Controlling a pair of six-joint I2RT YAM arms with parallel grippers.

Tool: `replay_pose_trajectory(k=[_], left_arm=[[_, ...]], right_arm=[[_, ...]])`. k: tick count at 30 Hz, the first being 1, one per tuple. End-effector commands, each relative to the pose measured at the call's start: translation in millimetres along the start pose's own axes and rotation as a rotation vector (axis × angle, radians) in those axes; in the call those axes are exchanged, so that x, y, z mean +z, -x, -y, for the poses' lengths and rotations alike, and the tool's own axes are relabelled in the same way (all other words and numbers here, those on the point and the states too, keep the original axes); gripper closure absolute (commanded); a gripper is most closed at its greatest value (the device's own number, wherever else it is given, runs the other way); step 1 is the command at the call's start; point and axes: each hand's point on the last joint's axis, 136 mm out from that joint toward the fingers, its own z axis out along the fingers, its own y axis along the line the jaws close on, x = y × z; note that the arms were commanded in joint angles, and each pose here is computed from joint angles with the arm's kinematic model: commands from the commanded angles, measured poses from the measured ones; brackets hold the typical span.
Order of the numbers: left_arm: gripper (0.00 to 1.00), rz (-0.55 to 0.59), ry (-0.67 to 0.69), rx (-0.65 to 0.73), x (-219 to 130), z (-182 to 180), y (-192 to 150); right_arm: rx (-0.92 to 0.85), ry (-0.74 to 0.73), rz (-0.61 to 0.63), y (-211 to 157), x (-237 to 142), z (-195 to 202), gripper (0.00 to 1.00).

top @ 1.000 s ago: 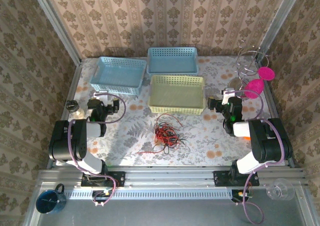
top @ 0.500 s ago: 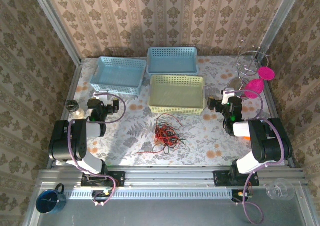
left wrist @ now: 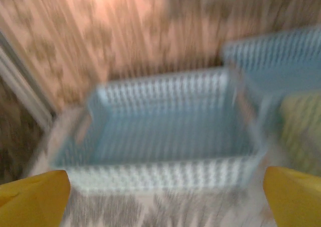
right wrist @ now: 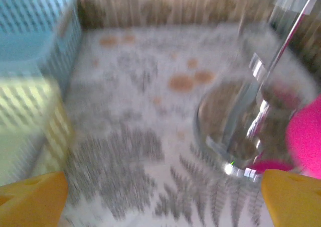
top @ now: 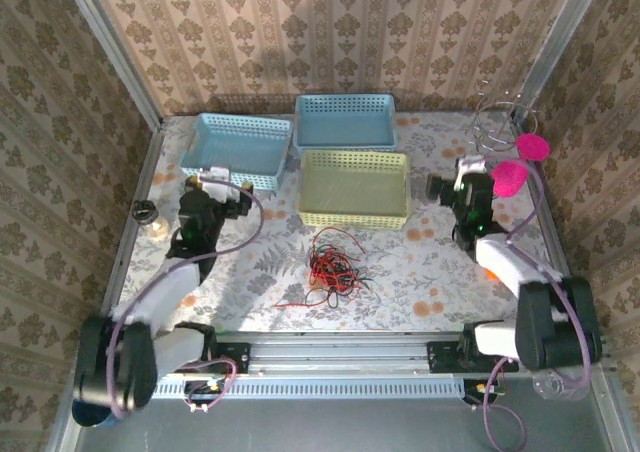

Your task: Untangle the cables

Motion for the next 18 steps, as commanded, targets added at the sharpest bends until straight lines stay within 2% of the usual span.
replay_pose_trajectory(k=[1, 2, 4, 5, 6, 8, 10, 12, 14, 16, 18], left_arm=[[0.00, -0.128, 0.172, -0.332, -56.8, -32.3, 31.8], [0.00, -0.169, 0.177, -0.445, -78.0, -35.7, 37.9], [0.00, -0.143, 0.025, -0.457, -104.9, -19.5, 59.5], [0.00, -0.096, 0.024, -0.563, -116.9, -22.1, 62.3], [0.00, -0.052, 0.023, -0.664, -126.0, -24.0, 56.6], [0.00, 0.025, -0.109, -0.710, -139.2, -8.6, 57.5], [0.00, -0.049, -0.149, -0.759, -144.7, 1.8, 40.4], [0.00, -0.182, -0.223, -0.744, -143.9, 22.3, 20.1], [0.04, -0.303, -0.295, -0.747, -139.8, 42.2, -0.1], [0.09, -0.409, -0.362, -0.776, -134.0, 62.8, -22.5], [0.14, -0.502, -0.407, -0.799, -127.3, 82.1, -49.2]], right_arm=[[0.220, -0.149, -0.188, 20.3, -63.3, 25.4, 0.00], [0.284, -0.128, -0.217, 23.7, -75.1, 23.3, 0.00], [0.442, -0.023, -0.248, 17.9, -89.4, 10.3, 0.00], [0.472, 0.106, -0.242, 17.1, -93.7, -8.0, 0.05], [0.483, 0.193, -0.273, 9.6, -98.3, -22.6, 0.15], [0.443, 0.252, -0.413, -15.3, -108.3, -40.6, 0.33], [0.330, 0.257, -0.522, -39.0, -120.0, -53.2, 0.38], [0.180, 0.284, -0.579, -58.1, -138.1, -68.3, 0.35], [0.077, 0.353, -0.608, -74.0, -157.1, -86.2, 0.36], [0.023, 0.455, -0.625, -88.3, -174.1, -108.5, 0.42], [-0.031, 0.537, -0.666, -104.7, -187.7, -131.5, 0.51]])
